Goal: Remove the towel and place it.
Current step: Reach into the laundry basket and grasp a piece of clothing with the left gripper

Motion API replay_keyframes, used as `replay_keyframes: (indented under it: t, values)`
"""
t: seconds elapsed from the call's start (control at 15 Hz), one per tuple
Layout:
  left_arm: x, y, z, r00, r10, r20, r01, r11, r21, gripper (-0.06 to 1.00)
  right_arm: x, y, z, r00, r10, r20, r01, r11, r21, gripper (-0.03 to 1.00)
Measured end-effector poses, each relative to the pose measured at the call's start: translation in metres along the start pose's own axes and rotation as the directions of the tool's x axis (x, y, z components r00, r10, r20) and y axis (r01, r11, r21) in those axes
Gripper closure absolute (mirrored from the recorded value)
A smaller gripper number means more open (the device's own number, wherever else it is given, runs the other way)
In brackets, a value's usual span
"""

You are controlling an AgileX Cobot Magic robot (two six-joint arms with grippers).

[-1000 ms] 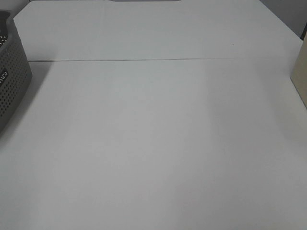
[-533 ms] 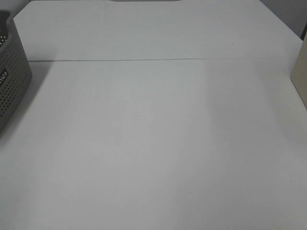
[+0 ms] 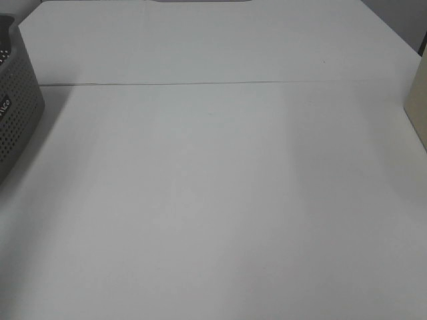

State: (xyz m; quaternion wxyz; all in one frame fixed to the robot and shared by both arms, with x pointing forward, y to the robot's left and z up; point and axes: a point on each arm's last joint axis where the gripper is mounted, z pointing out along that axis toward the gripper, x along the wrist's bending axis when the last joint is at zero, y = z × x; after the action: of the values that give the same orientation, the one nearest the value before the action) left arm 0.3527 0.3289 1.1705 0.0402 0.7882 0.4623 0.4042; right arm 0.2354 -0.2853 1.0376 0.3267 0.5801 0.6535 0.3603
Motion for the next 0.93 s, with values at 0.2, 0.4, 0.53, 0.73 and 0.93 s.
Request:
replay_keyframes:
  t: [0.2, 0.4, 0.53, 0.73, 0.93]
  values:
    - [0.052, 0.070, 0.055, 0.993, 0.110, 0.032, -0.113, 0.986, 0.118, -0.05, 0.000, 0.000, 0.000, 1.000, 0.000, 0.000, 0.000, 1.000, 0.000, 0.23]
    - [0.078, 0.089, 0.101, 0.981, 0.141, 0.131, -0.160, 0.975, 0.152, -0.05, 0.000, 0.000, 0.000, 1.000, 0.000, 0.000, 0.000, 1.000, 0.000, 0.23]
    - [0.095, 0.081, 0.148, 0.966, 0.101, 0.237, -0.148, 0.971, 0.187, -0.05, 0.000, 0.000, 0.000, 1.000, 0.000, 0.000, 0.000, 1.000, 0.000, 0.23]
    - [0.099, 0.055, 0.223, 0.915, 0.061, 0.399, -0.166, 0.958, 0.235, -0.05, 0.000, 0.000, 0.000, 1.000, 0.000, 0.000, 0.000, 1.000, 0.000, 0.23]
    - [0.079, 0.035, 0.301, 0.850, 0.090, 0.518, -0.276, 0.916, 0.293, -0.05, 0.000, 0.000, 0.000, 1.000, 0.000, 0.000, 0.000, 1.000, 0.000, 0.23]
